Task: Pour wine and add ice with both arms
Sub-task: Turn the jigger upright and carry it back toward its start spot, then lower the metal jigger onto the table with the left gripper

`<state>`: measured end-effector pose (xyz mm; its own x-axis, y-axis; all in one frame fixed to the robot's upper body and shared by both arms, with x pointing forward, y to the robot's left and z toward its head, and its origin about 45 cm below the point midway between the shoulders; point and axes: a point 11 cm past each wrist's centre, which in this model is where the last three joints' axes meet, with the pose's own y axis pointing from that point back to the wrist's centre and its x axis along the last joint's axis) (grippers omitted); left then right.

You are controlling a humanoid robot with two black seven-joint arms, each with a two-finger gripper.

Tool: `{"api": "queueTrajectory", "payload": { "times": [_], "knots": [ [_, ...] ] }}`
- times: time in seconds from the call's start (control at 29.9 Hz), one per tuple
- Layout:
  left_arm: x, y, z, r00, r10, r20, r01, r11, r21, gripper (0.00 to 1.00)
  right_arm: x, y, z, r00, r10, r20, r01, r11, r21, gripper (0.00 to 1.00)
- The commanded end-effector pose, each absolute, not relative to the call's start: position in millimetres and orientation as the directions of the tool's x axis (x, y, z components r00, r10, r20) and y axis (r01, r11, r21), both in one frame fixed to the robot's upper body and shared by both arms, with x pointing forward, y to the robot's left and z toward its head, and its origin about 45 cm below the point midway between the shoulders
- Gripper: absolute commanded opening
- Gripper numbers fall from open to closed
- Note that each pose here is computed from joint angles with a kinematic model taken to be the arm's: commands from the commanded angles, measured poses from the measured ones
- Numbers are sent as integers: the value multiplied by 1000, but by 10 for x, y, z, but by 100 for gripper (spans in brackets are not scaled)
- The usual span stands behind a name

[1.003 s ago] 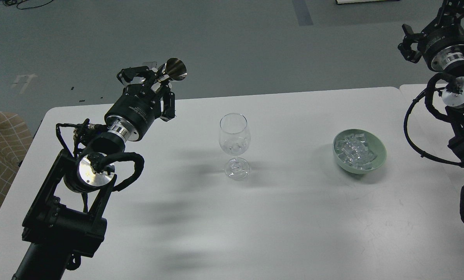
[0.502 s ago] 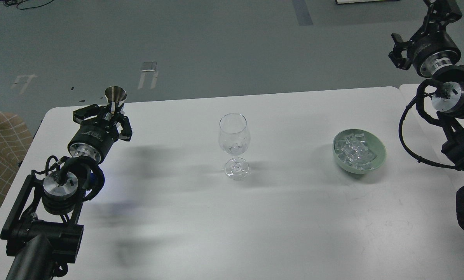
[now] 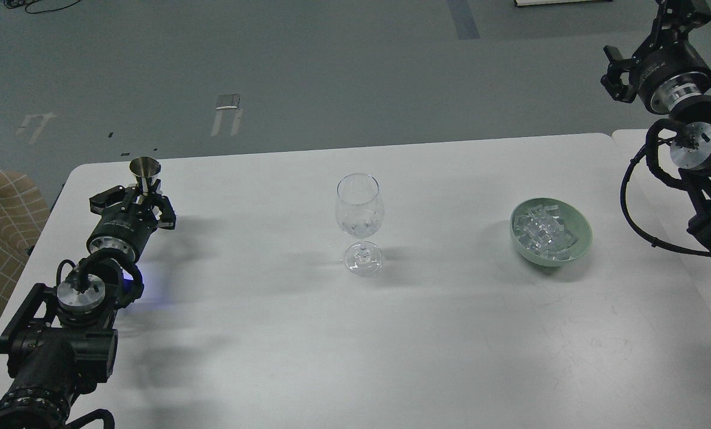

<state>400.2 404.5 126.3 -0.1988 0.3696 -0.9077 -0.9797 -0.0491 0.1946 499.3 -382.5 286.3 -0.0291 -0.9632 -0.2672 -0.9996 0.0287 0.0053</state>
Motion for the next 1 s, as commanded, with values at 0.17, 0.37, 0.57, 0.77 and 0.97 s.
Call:
{"api": "queueTrajectory", "payload": {
  "times": [0.17,0.37,0.57,0.77,0.97],
  "knots": [
    [3993,4063,1248,-207,344,-916,-978,-58,199,0,4957,-3947,2852,-60,-965,-254,-998,59,12,100],
    [3970,4014,1191,-218,333,-917,-976,-53,213,0,4956,-3954,2848,-64,-966,-252,-998,63,14,100],
    [3982,3998,1198,-215,333,-918,-976,-49,211,0,4948,-3952,2822,-65,-965,-252,-998,63,19,100],
    [4001,3936,1188,-215,327,-920,-976,-41,214,0,4957,-3915,2813,-61,-965,-257,-998,58,19,100],
    [4006,3888,1145,-244,322,-915,-969,-38,245,0,4957,-3915,2813,-61,-965,-257,-998,58,19,100]
  ]
}}
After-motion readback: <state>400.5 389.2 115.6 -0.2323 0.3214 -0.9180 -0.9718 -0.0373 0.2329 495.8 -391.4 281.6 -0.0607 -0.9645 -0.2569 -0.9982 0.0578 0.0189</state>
